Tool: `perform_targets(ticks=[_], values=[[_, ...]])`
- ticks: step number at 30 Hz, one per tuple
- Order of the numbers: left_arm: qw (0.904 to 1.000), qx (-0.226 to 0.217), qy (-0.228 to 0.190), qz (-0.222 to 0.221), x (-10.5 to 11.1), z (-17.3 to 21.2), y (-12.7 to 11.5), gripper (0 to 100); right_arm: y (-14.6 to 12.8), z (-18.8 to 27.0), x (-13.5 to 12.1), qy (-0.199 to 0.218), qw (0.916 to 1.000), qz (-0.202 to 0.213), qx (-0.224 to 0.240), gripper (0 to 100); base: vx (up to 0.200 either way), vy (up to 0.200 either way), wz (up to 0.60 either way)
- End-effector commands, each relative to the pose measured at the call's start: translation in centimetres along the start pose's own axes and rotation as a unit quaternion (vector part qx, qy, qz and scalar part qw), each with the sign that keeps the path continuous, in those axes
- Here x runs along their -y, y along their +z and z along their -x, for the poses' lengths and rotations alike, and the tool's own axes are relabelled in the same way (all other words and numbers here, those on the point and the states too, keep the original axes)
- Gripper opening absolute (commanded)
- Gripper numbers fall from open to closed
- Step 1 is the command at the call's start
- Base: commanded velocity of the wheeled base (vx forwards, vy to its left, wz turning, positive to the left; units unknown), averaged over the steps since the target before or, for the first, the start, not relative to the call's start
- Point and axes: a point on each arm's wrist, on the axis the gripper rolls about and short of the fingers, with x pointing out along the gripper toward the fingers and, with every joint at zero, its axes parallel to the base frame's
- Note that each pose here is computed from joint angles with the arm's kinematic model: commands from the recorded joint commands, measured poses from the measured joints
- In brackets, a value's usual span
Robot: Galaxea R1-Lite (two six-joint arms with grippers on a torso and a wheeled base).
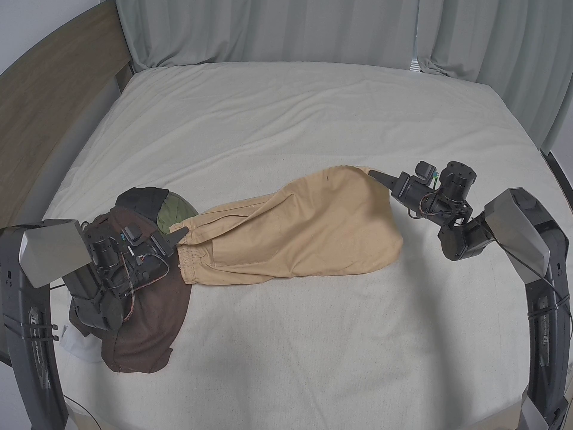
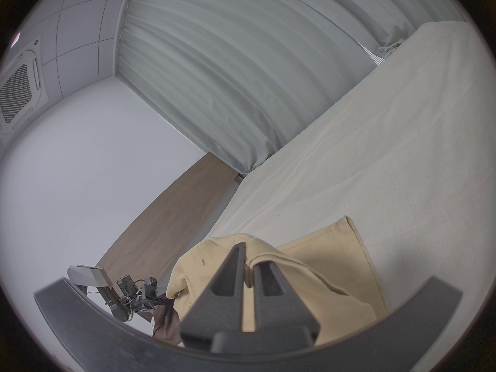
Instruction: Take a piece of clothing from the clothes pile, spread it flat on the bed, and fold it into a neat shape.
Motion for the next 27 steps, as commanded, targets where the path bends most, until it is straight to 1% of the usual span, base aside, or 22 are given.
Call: perform_targets(ticks=[1,6,7,9,10,14,15,17,23,25,26,27], values=[[1.0,-0.001,0.004,0.002,-0.5,-0.1,-0.2,0,-0.7,-0.2,0.8,-0.003,1.0,-0.004,-0.003,0,0.0,0.0,0.0],[1.0,0.002,0.002,0.001,-0.6,-0.3,0.0,0,-0.7,-0.5,1.1,0.001,1.0,0.002,0.001,0,0.0,0.0,0.0],[1.0,0.003,0.002,0.001,-0.7,-0.4,0.0,100,-0.6,-0.6,1.1,0.001,1.0,0.002,0.002,0,0.0,0.0,0.0],[0.9999,0.01,0.006,0.0,-0.8,-0.6,0.1,100,-0.8,-0.7,1.3,0.001,1.0,0.002,0.001,0,0.0,0.0,0.0],[0.9999,0.012,0.006,-0.001,-0.9,-0.6,0.1,100,-0.7,-0.7,1.2,0.002,1.0,0.003,0.003,100,0.0,0.0,0.0],[0.9998,0.02,0.007,0.001,-1.0,-0.8,0.4,100,-0.4,-1.1,1.3,0.006,0.9999,0.009,0.011,100,0.0,0.0,0.0],[0.9997,0.024,0.006,0.007,-0.9,-0.8,0.6,100,-0.2,-1.1,1.2,0.003,0.9998,0.012,0.017,100,0.0,0.0,0.0],[0.9996,0.026,0.005,0.005,-0.7,-0.7,0.9,100,-0.1,-1.1,0.9,0.004,0.9997,0.012,0.019,100,0.0,0.0,0.0],[0.9994,0.033,-0.004,-0.005,1.0,0.1,1.8,100,1.4,0.0,-2.1,0.009,0.9997,0.013,0.018,100,0.0,0.0,0.0],[0.9993,0.035,-0.009,-0.01,1.7,0.4,2.1,100,1.2,0.7,-2.8,0.004,0.9999,0.007,0.011,100,0.0,0.0,0.0],[0.9993,0.035,-0.009,-0.01,1.7,0.4,2.1,100,1.2,0.7,-2.8,0.004,0.9999,0.007,0.011,100,0.0,0.0,0.0],[0.9992,0.035,-0.012,-0.015,2.5,0.8,2.2,100,0.5,1.5,-3.5,-0.003,1.0,0.0,-0.001,100,0.0,0.0,0.0]])
